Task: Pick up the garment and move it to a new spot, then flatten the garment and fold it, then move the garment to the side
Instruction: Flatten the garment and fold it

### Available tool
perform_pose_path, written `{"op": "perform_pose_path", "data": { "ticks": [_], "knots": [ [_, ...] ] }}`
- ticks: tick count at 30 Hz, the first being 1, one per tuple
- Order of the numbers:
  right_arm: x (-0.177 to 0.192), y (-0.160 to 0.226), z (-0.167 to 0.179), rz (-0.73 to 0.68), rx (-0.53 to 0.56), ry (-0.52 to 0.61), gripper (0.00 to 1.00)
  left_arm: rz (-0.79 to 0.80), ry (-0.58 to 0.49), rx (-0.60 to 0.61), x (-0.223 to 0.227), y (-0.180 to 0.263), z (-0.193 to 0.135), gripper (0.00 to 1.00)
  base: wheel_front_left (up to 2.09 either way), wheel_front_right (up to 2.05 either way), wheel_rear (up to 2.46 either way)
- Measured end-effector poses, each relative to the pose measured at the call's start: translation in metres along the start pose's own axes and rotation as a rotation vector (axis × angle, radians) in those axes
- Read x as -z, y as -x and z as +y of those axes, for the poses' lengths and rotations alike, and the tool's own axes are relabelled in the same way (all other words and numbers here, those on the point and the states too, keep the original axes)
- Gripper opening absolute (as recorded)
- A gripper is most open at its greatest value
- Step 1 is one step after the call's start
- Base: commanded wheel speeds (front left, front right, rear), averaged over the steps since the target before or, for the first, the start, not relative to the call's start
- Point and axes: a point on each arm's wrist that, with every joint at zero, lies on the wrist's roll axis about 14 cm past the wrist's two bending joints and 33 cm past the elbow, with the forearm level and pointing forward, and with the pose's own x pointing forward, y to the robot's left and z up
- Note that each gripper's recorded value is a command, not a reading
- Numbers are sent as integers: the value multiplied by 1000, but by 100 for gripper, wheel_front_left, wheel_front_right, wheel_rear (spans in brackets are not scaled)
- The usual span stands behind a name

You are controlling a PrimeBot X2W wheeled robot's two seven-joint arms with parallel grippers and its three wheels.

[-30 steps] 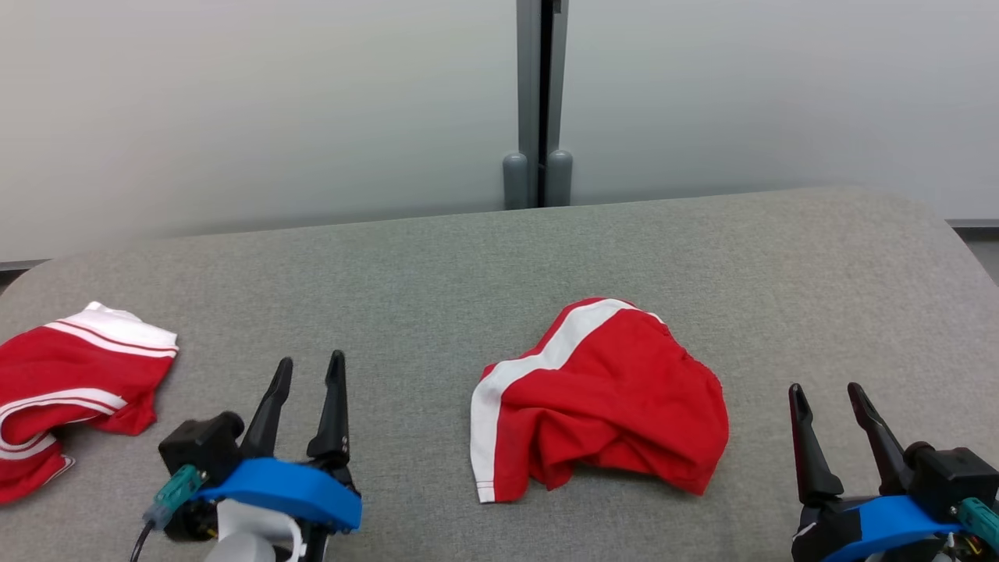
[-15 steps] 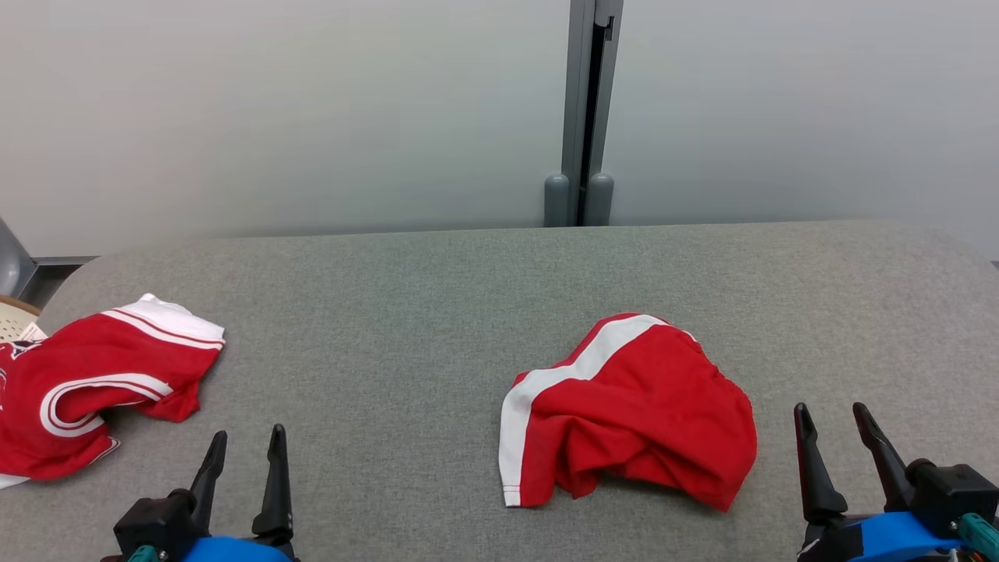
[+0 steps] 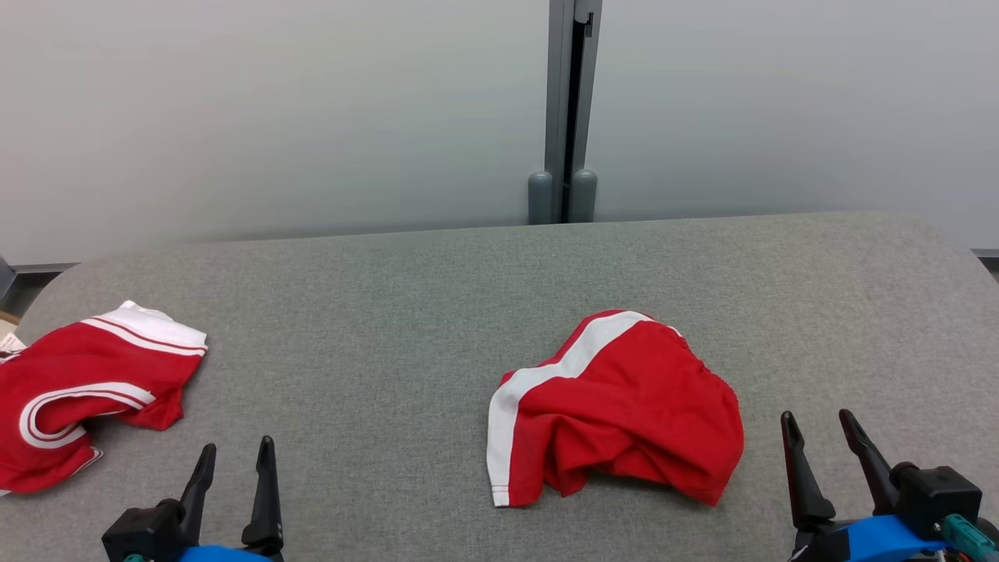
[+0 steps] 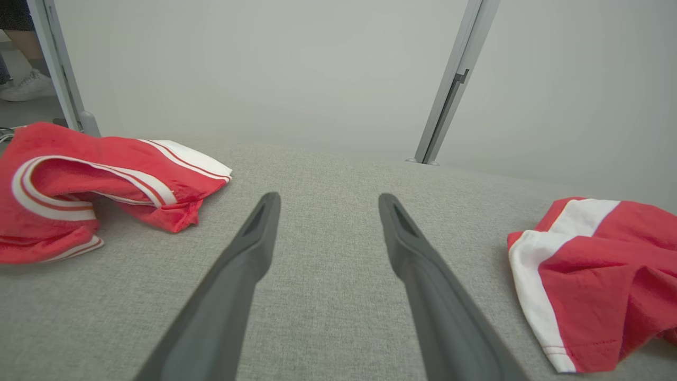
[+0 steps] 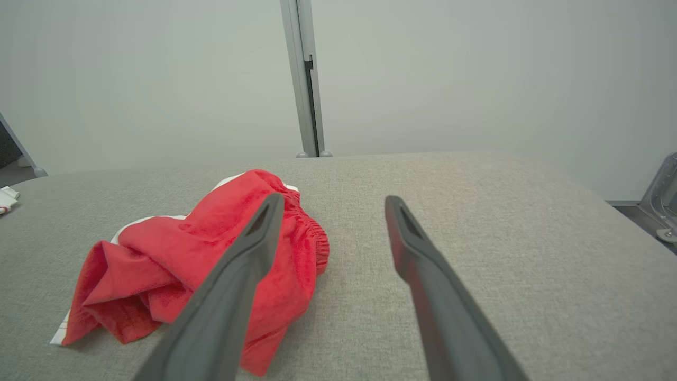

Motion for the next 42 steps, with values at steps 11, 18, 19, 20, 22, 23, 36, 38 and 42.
{"op": "perform_pose_path", "data": {
  "ticks": [11,18,19,20,22,23,36,38,42],
  "knots": [
    [5,0,1,11,-3,-4,100,21,18,-1,6,-1,-1,100,0,0,0],
    [5,1,0,13,0,-4,100,31,13,28,7,-5,-9,100,0,0,0],
    [5,1,0,13,2,-4,100,33,10,42,6,-8,-13,100,0,0,0],
    [6,1,0,14,2,-4,100,30,6,56,4,-11,-17,100,0,0,0],
    [5,2,-2,13,8,-4,100,32,7,93,2,-19,-29,100,0,0,0],
    [5,2,-3,12,13,-4,100,34,9,111,1,-23,-36,100,0,0,0],
    [7,16,-17,20,64,-12,100,311,-30,411,55,-53,-134,100,0,0,0],
    [8,19,-20,22,75,-14,100,379,-36,435,69,-53,-144,100,0,0,0],
    [11,22,-26,31,97,-16,100,527,-49,411,101,-53,-145,100,0,0,0]
  ]
}}
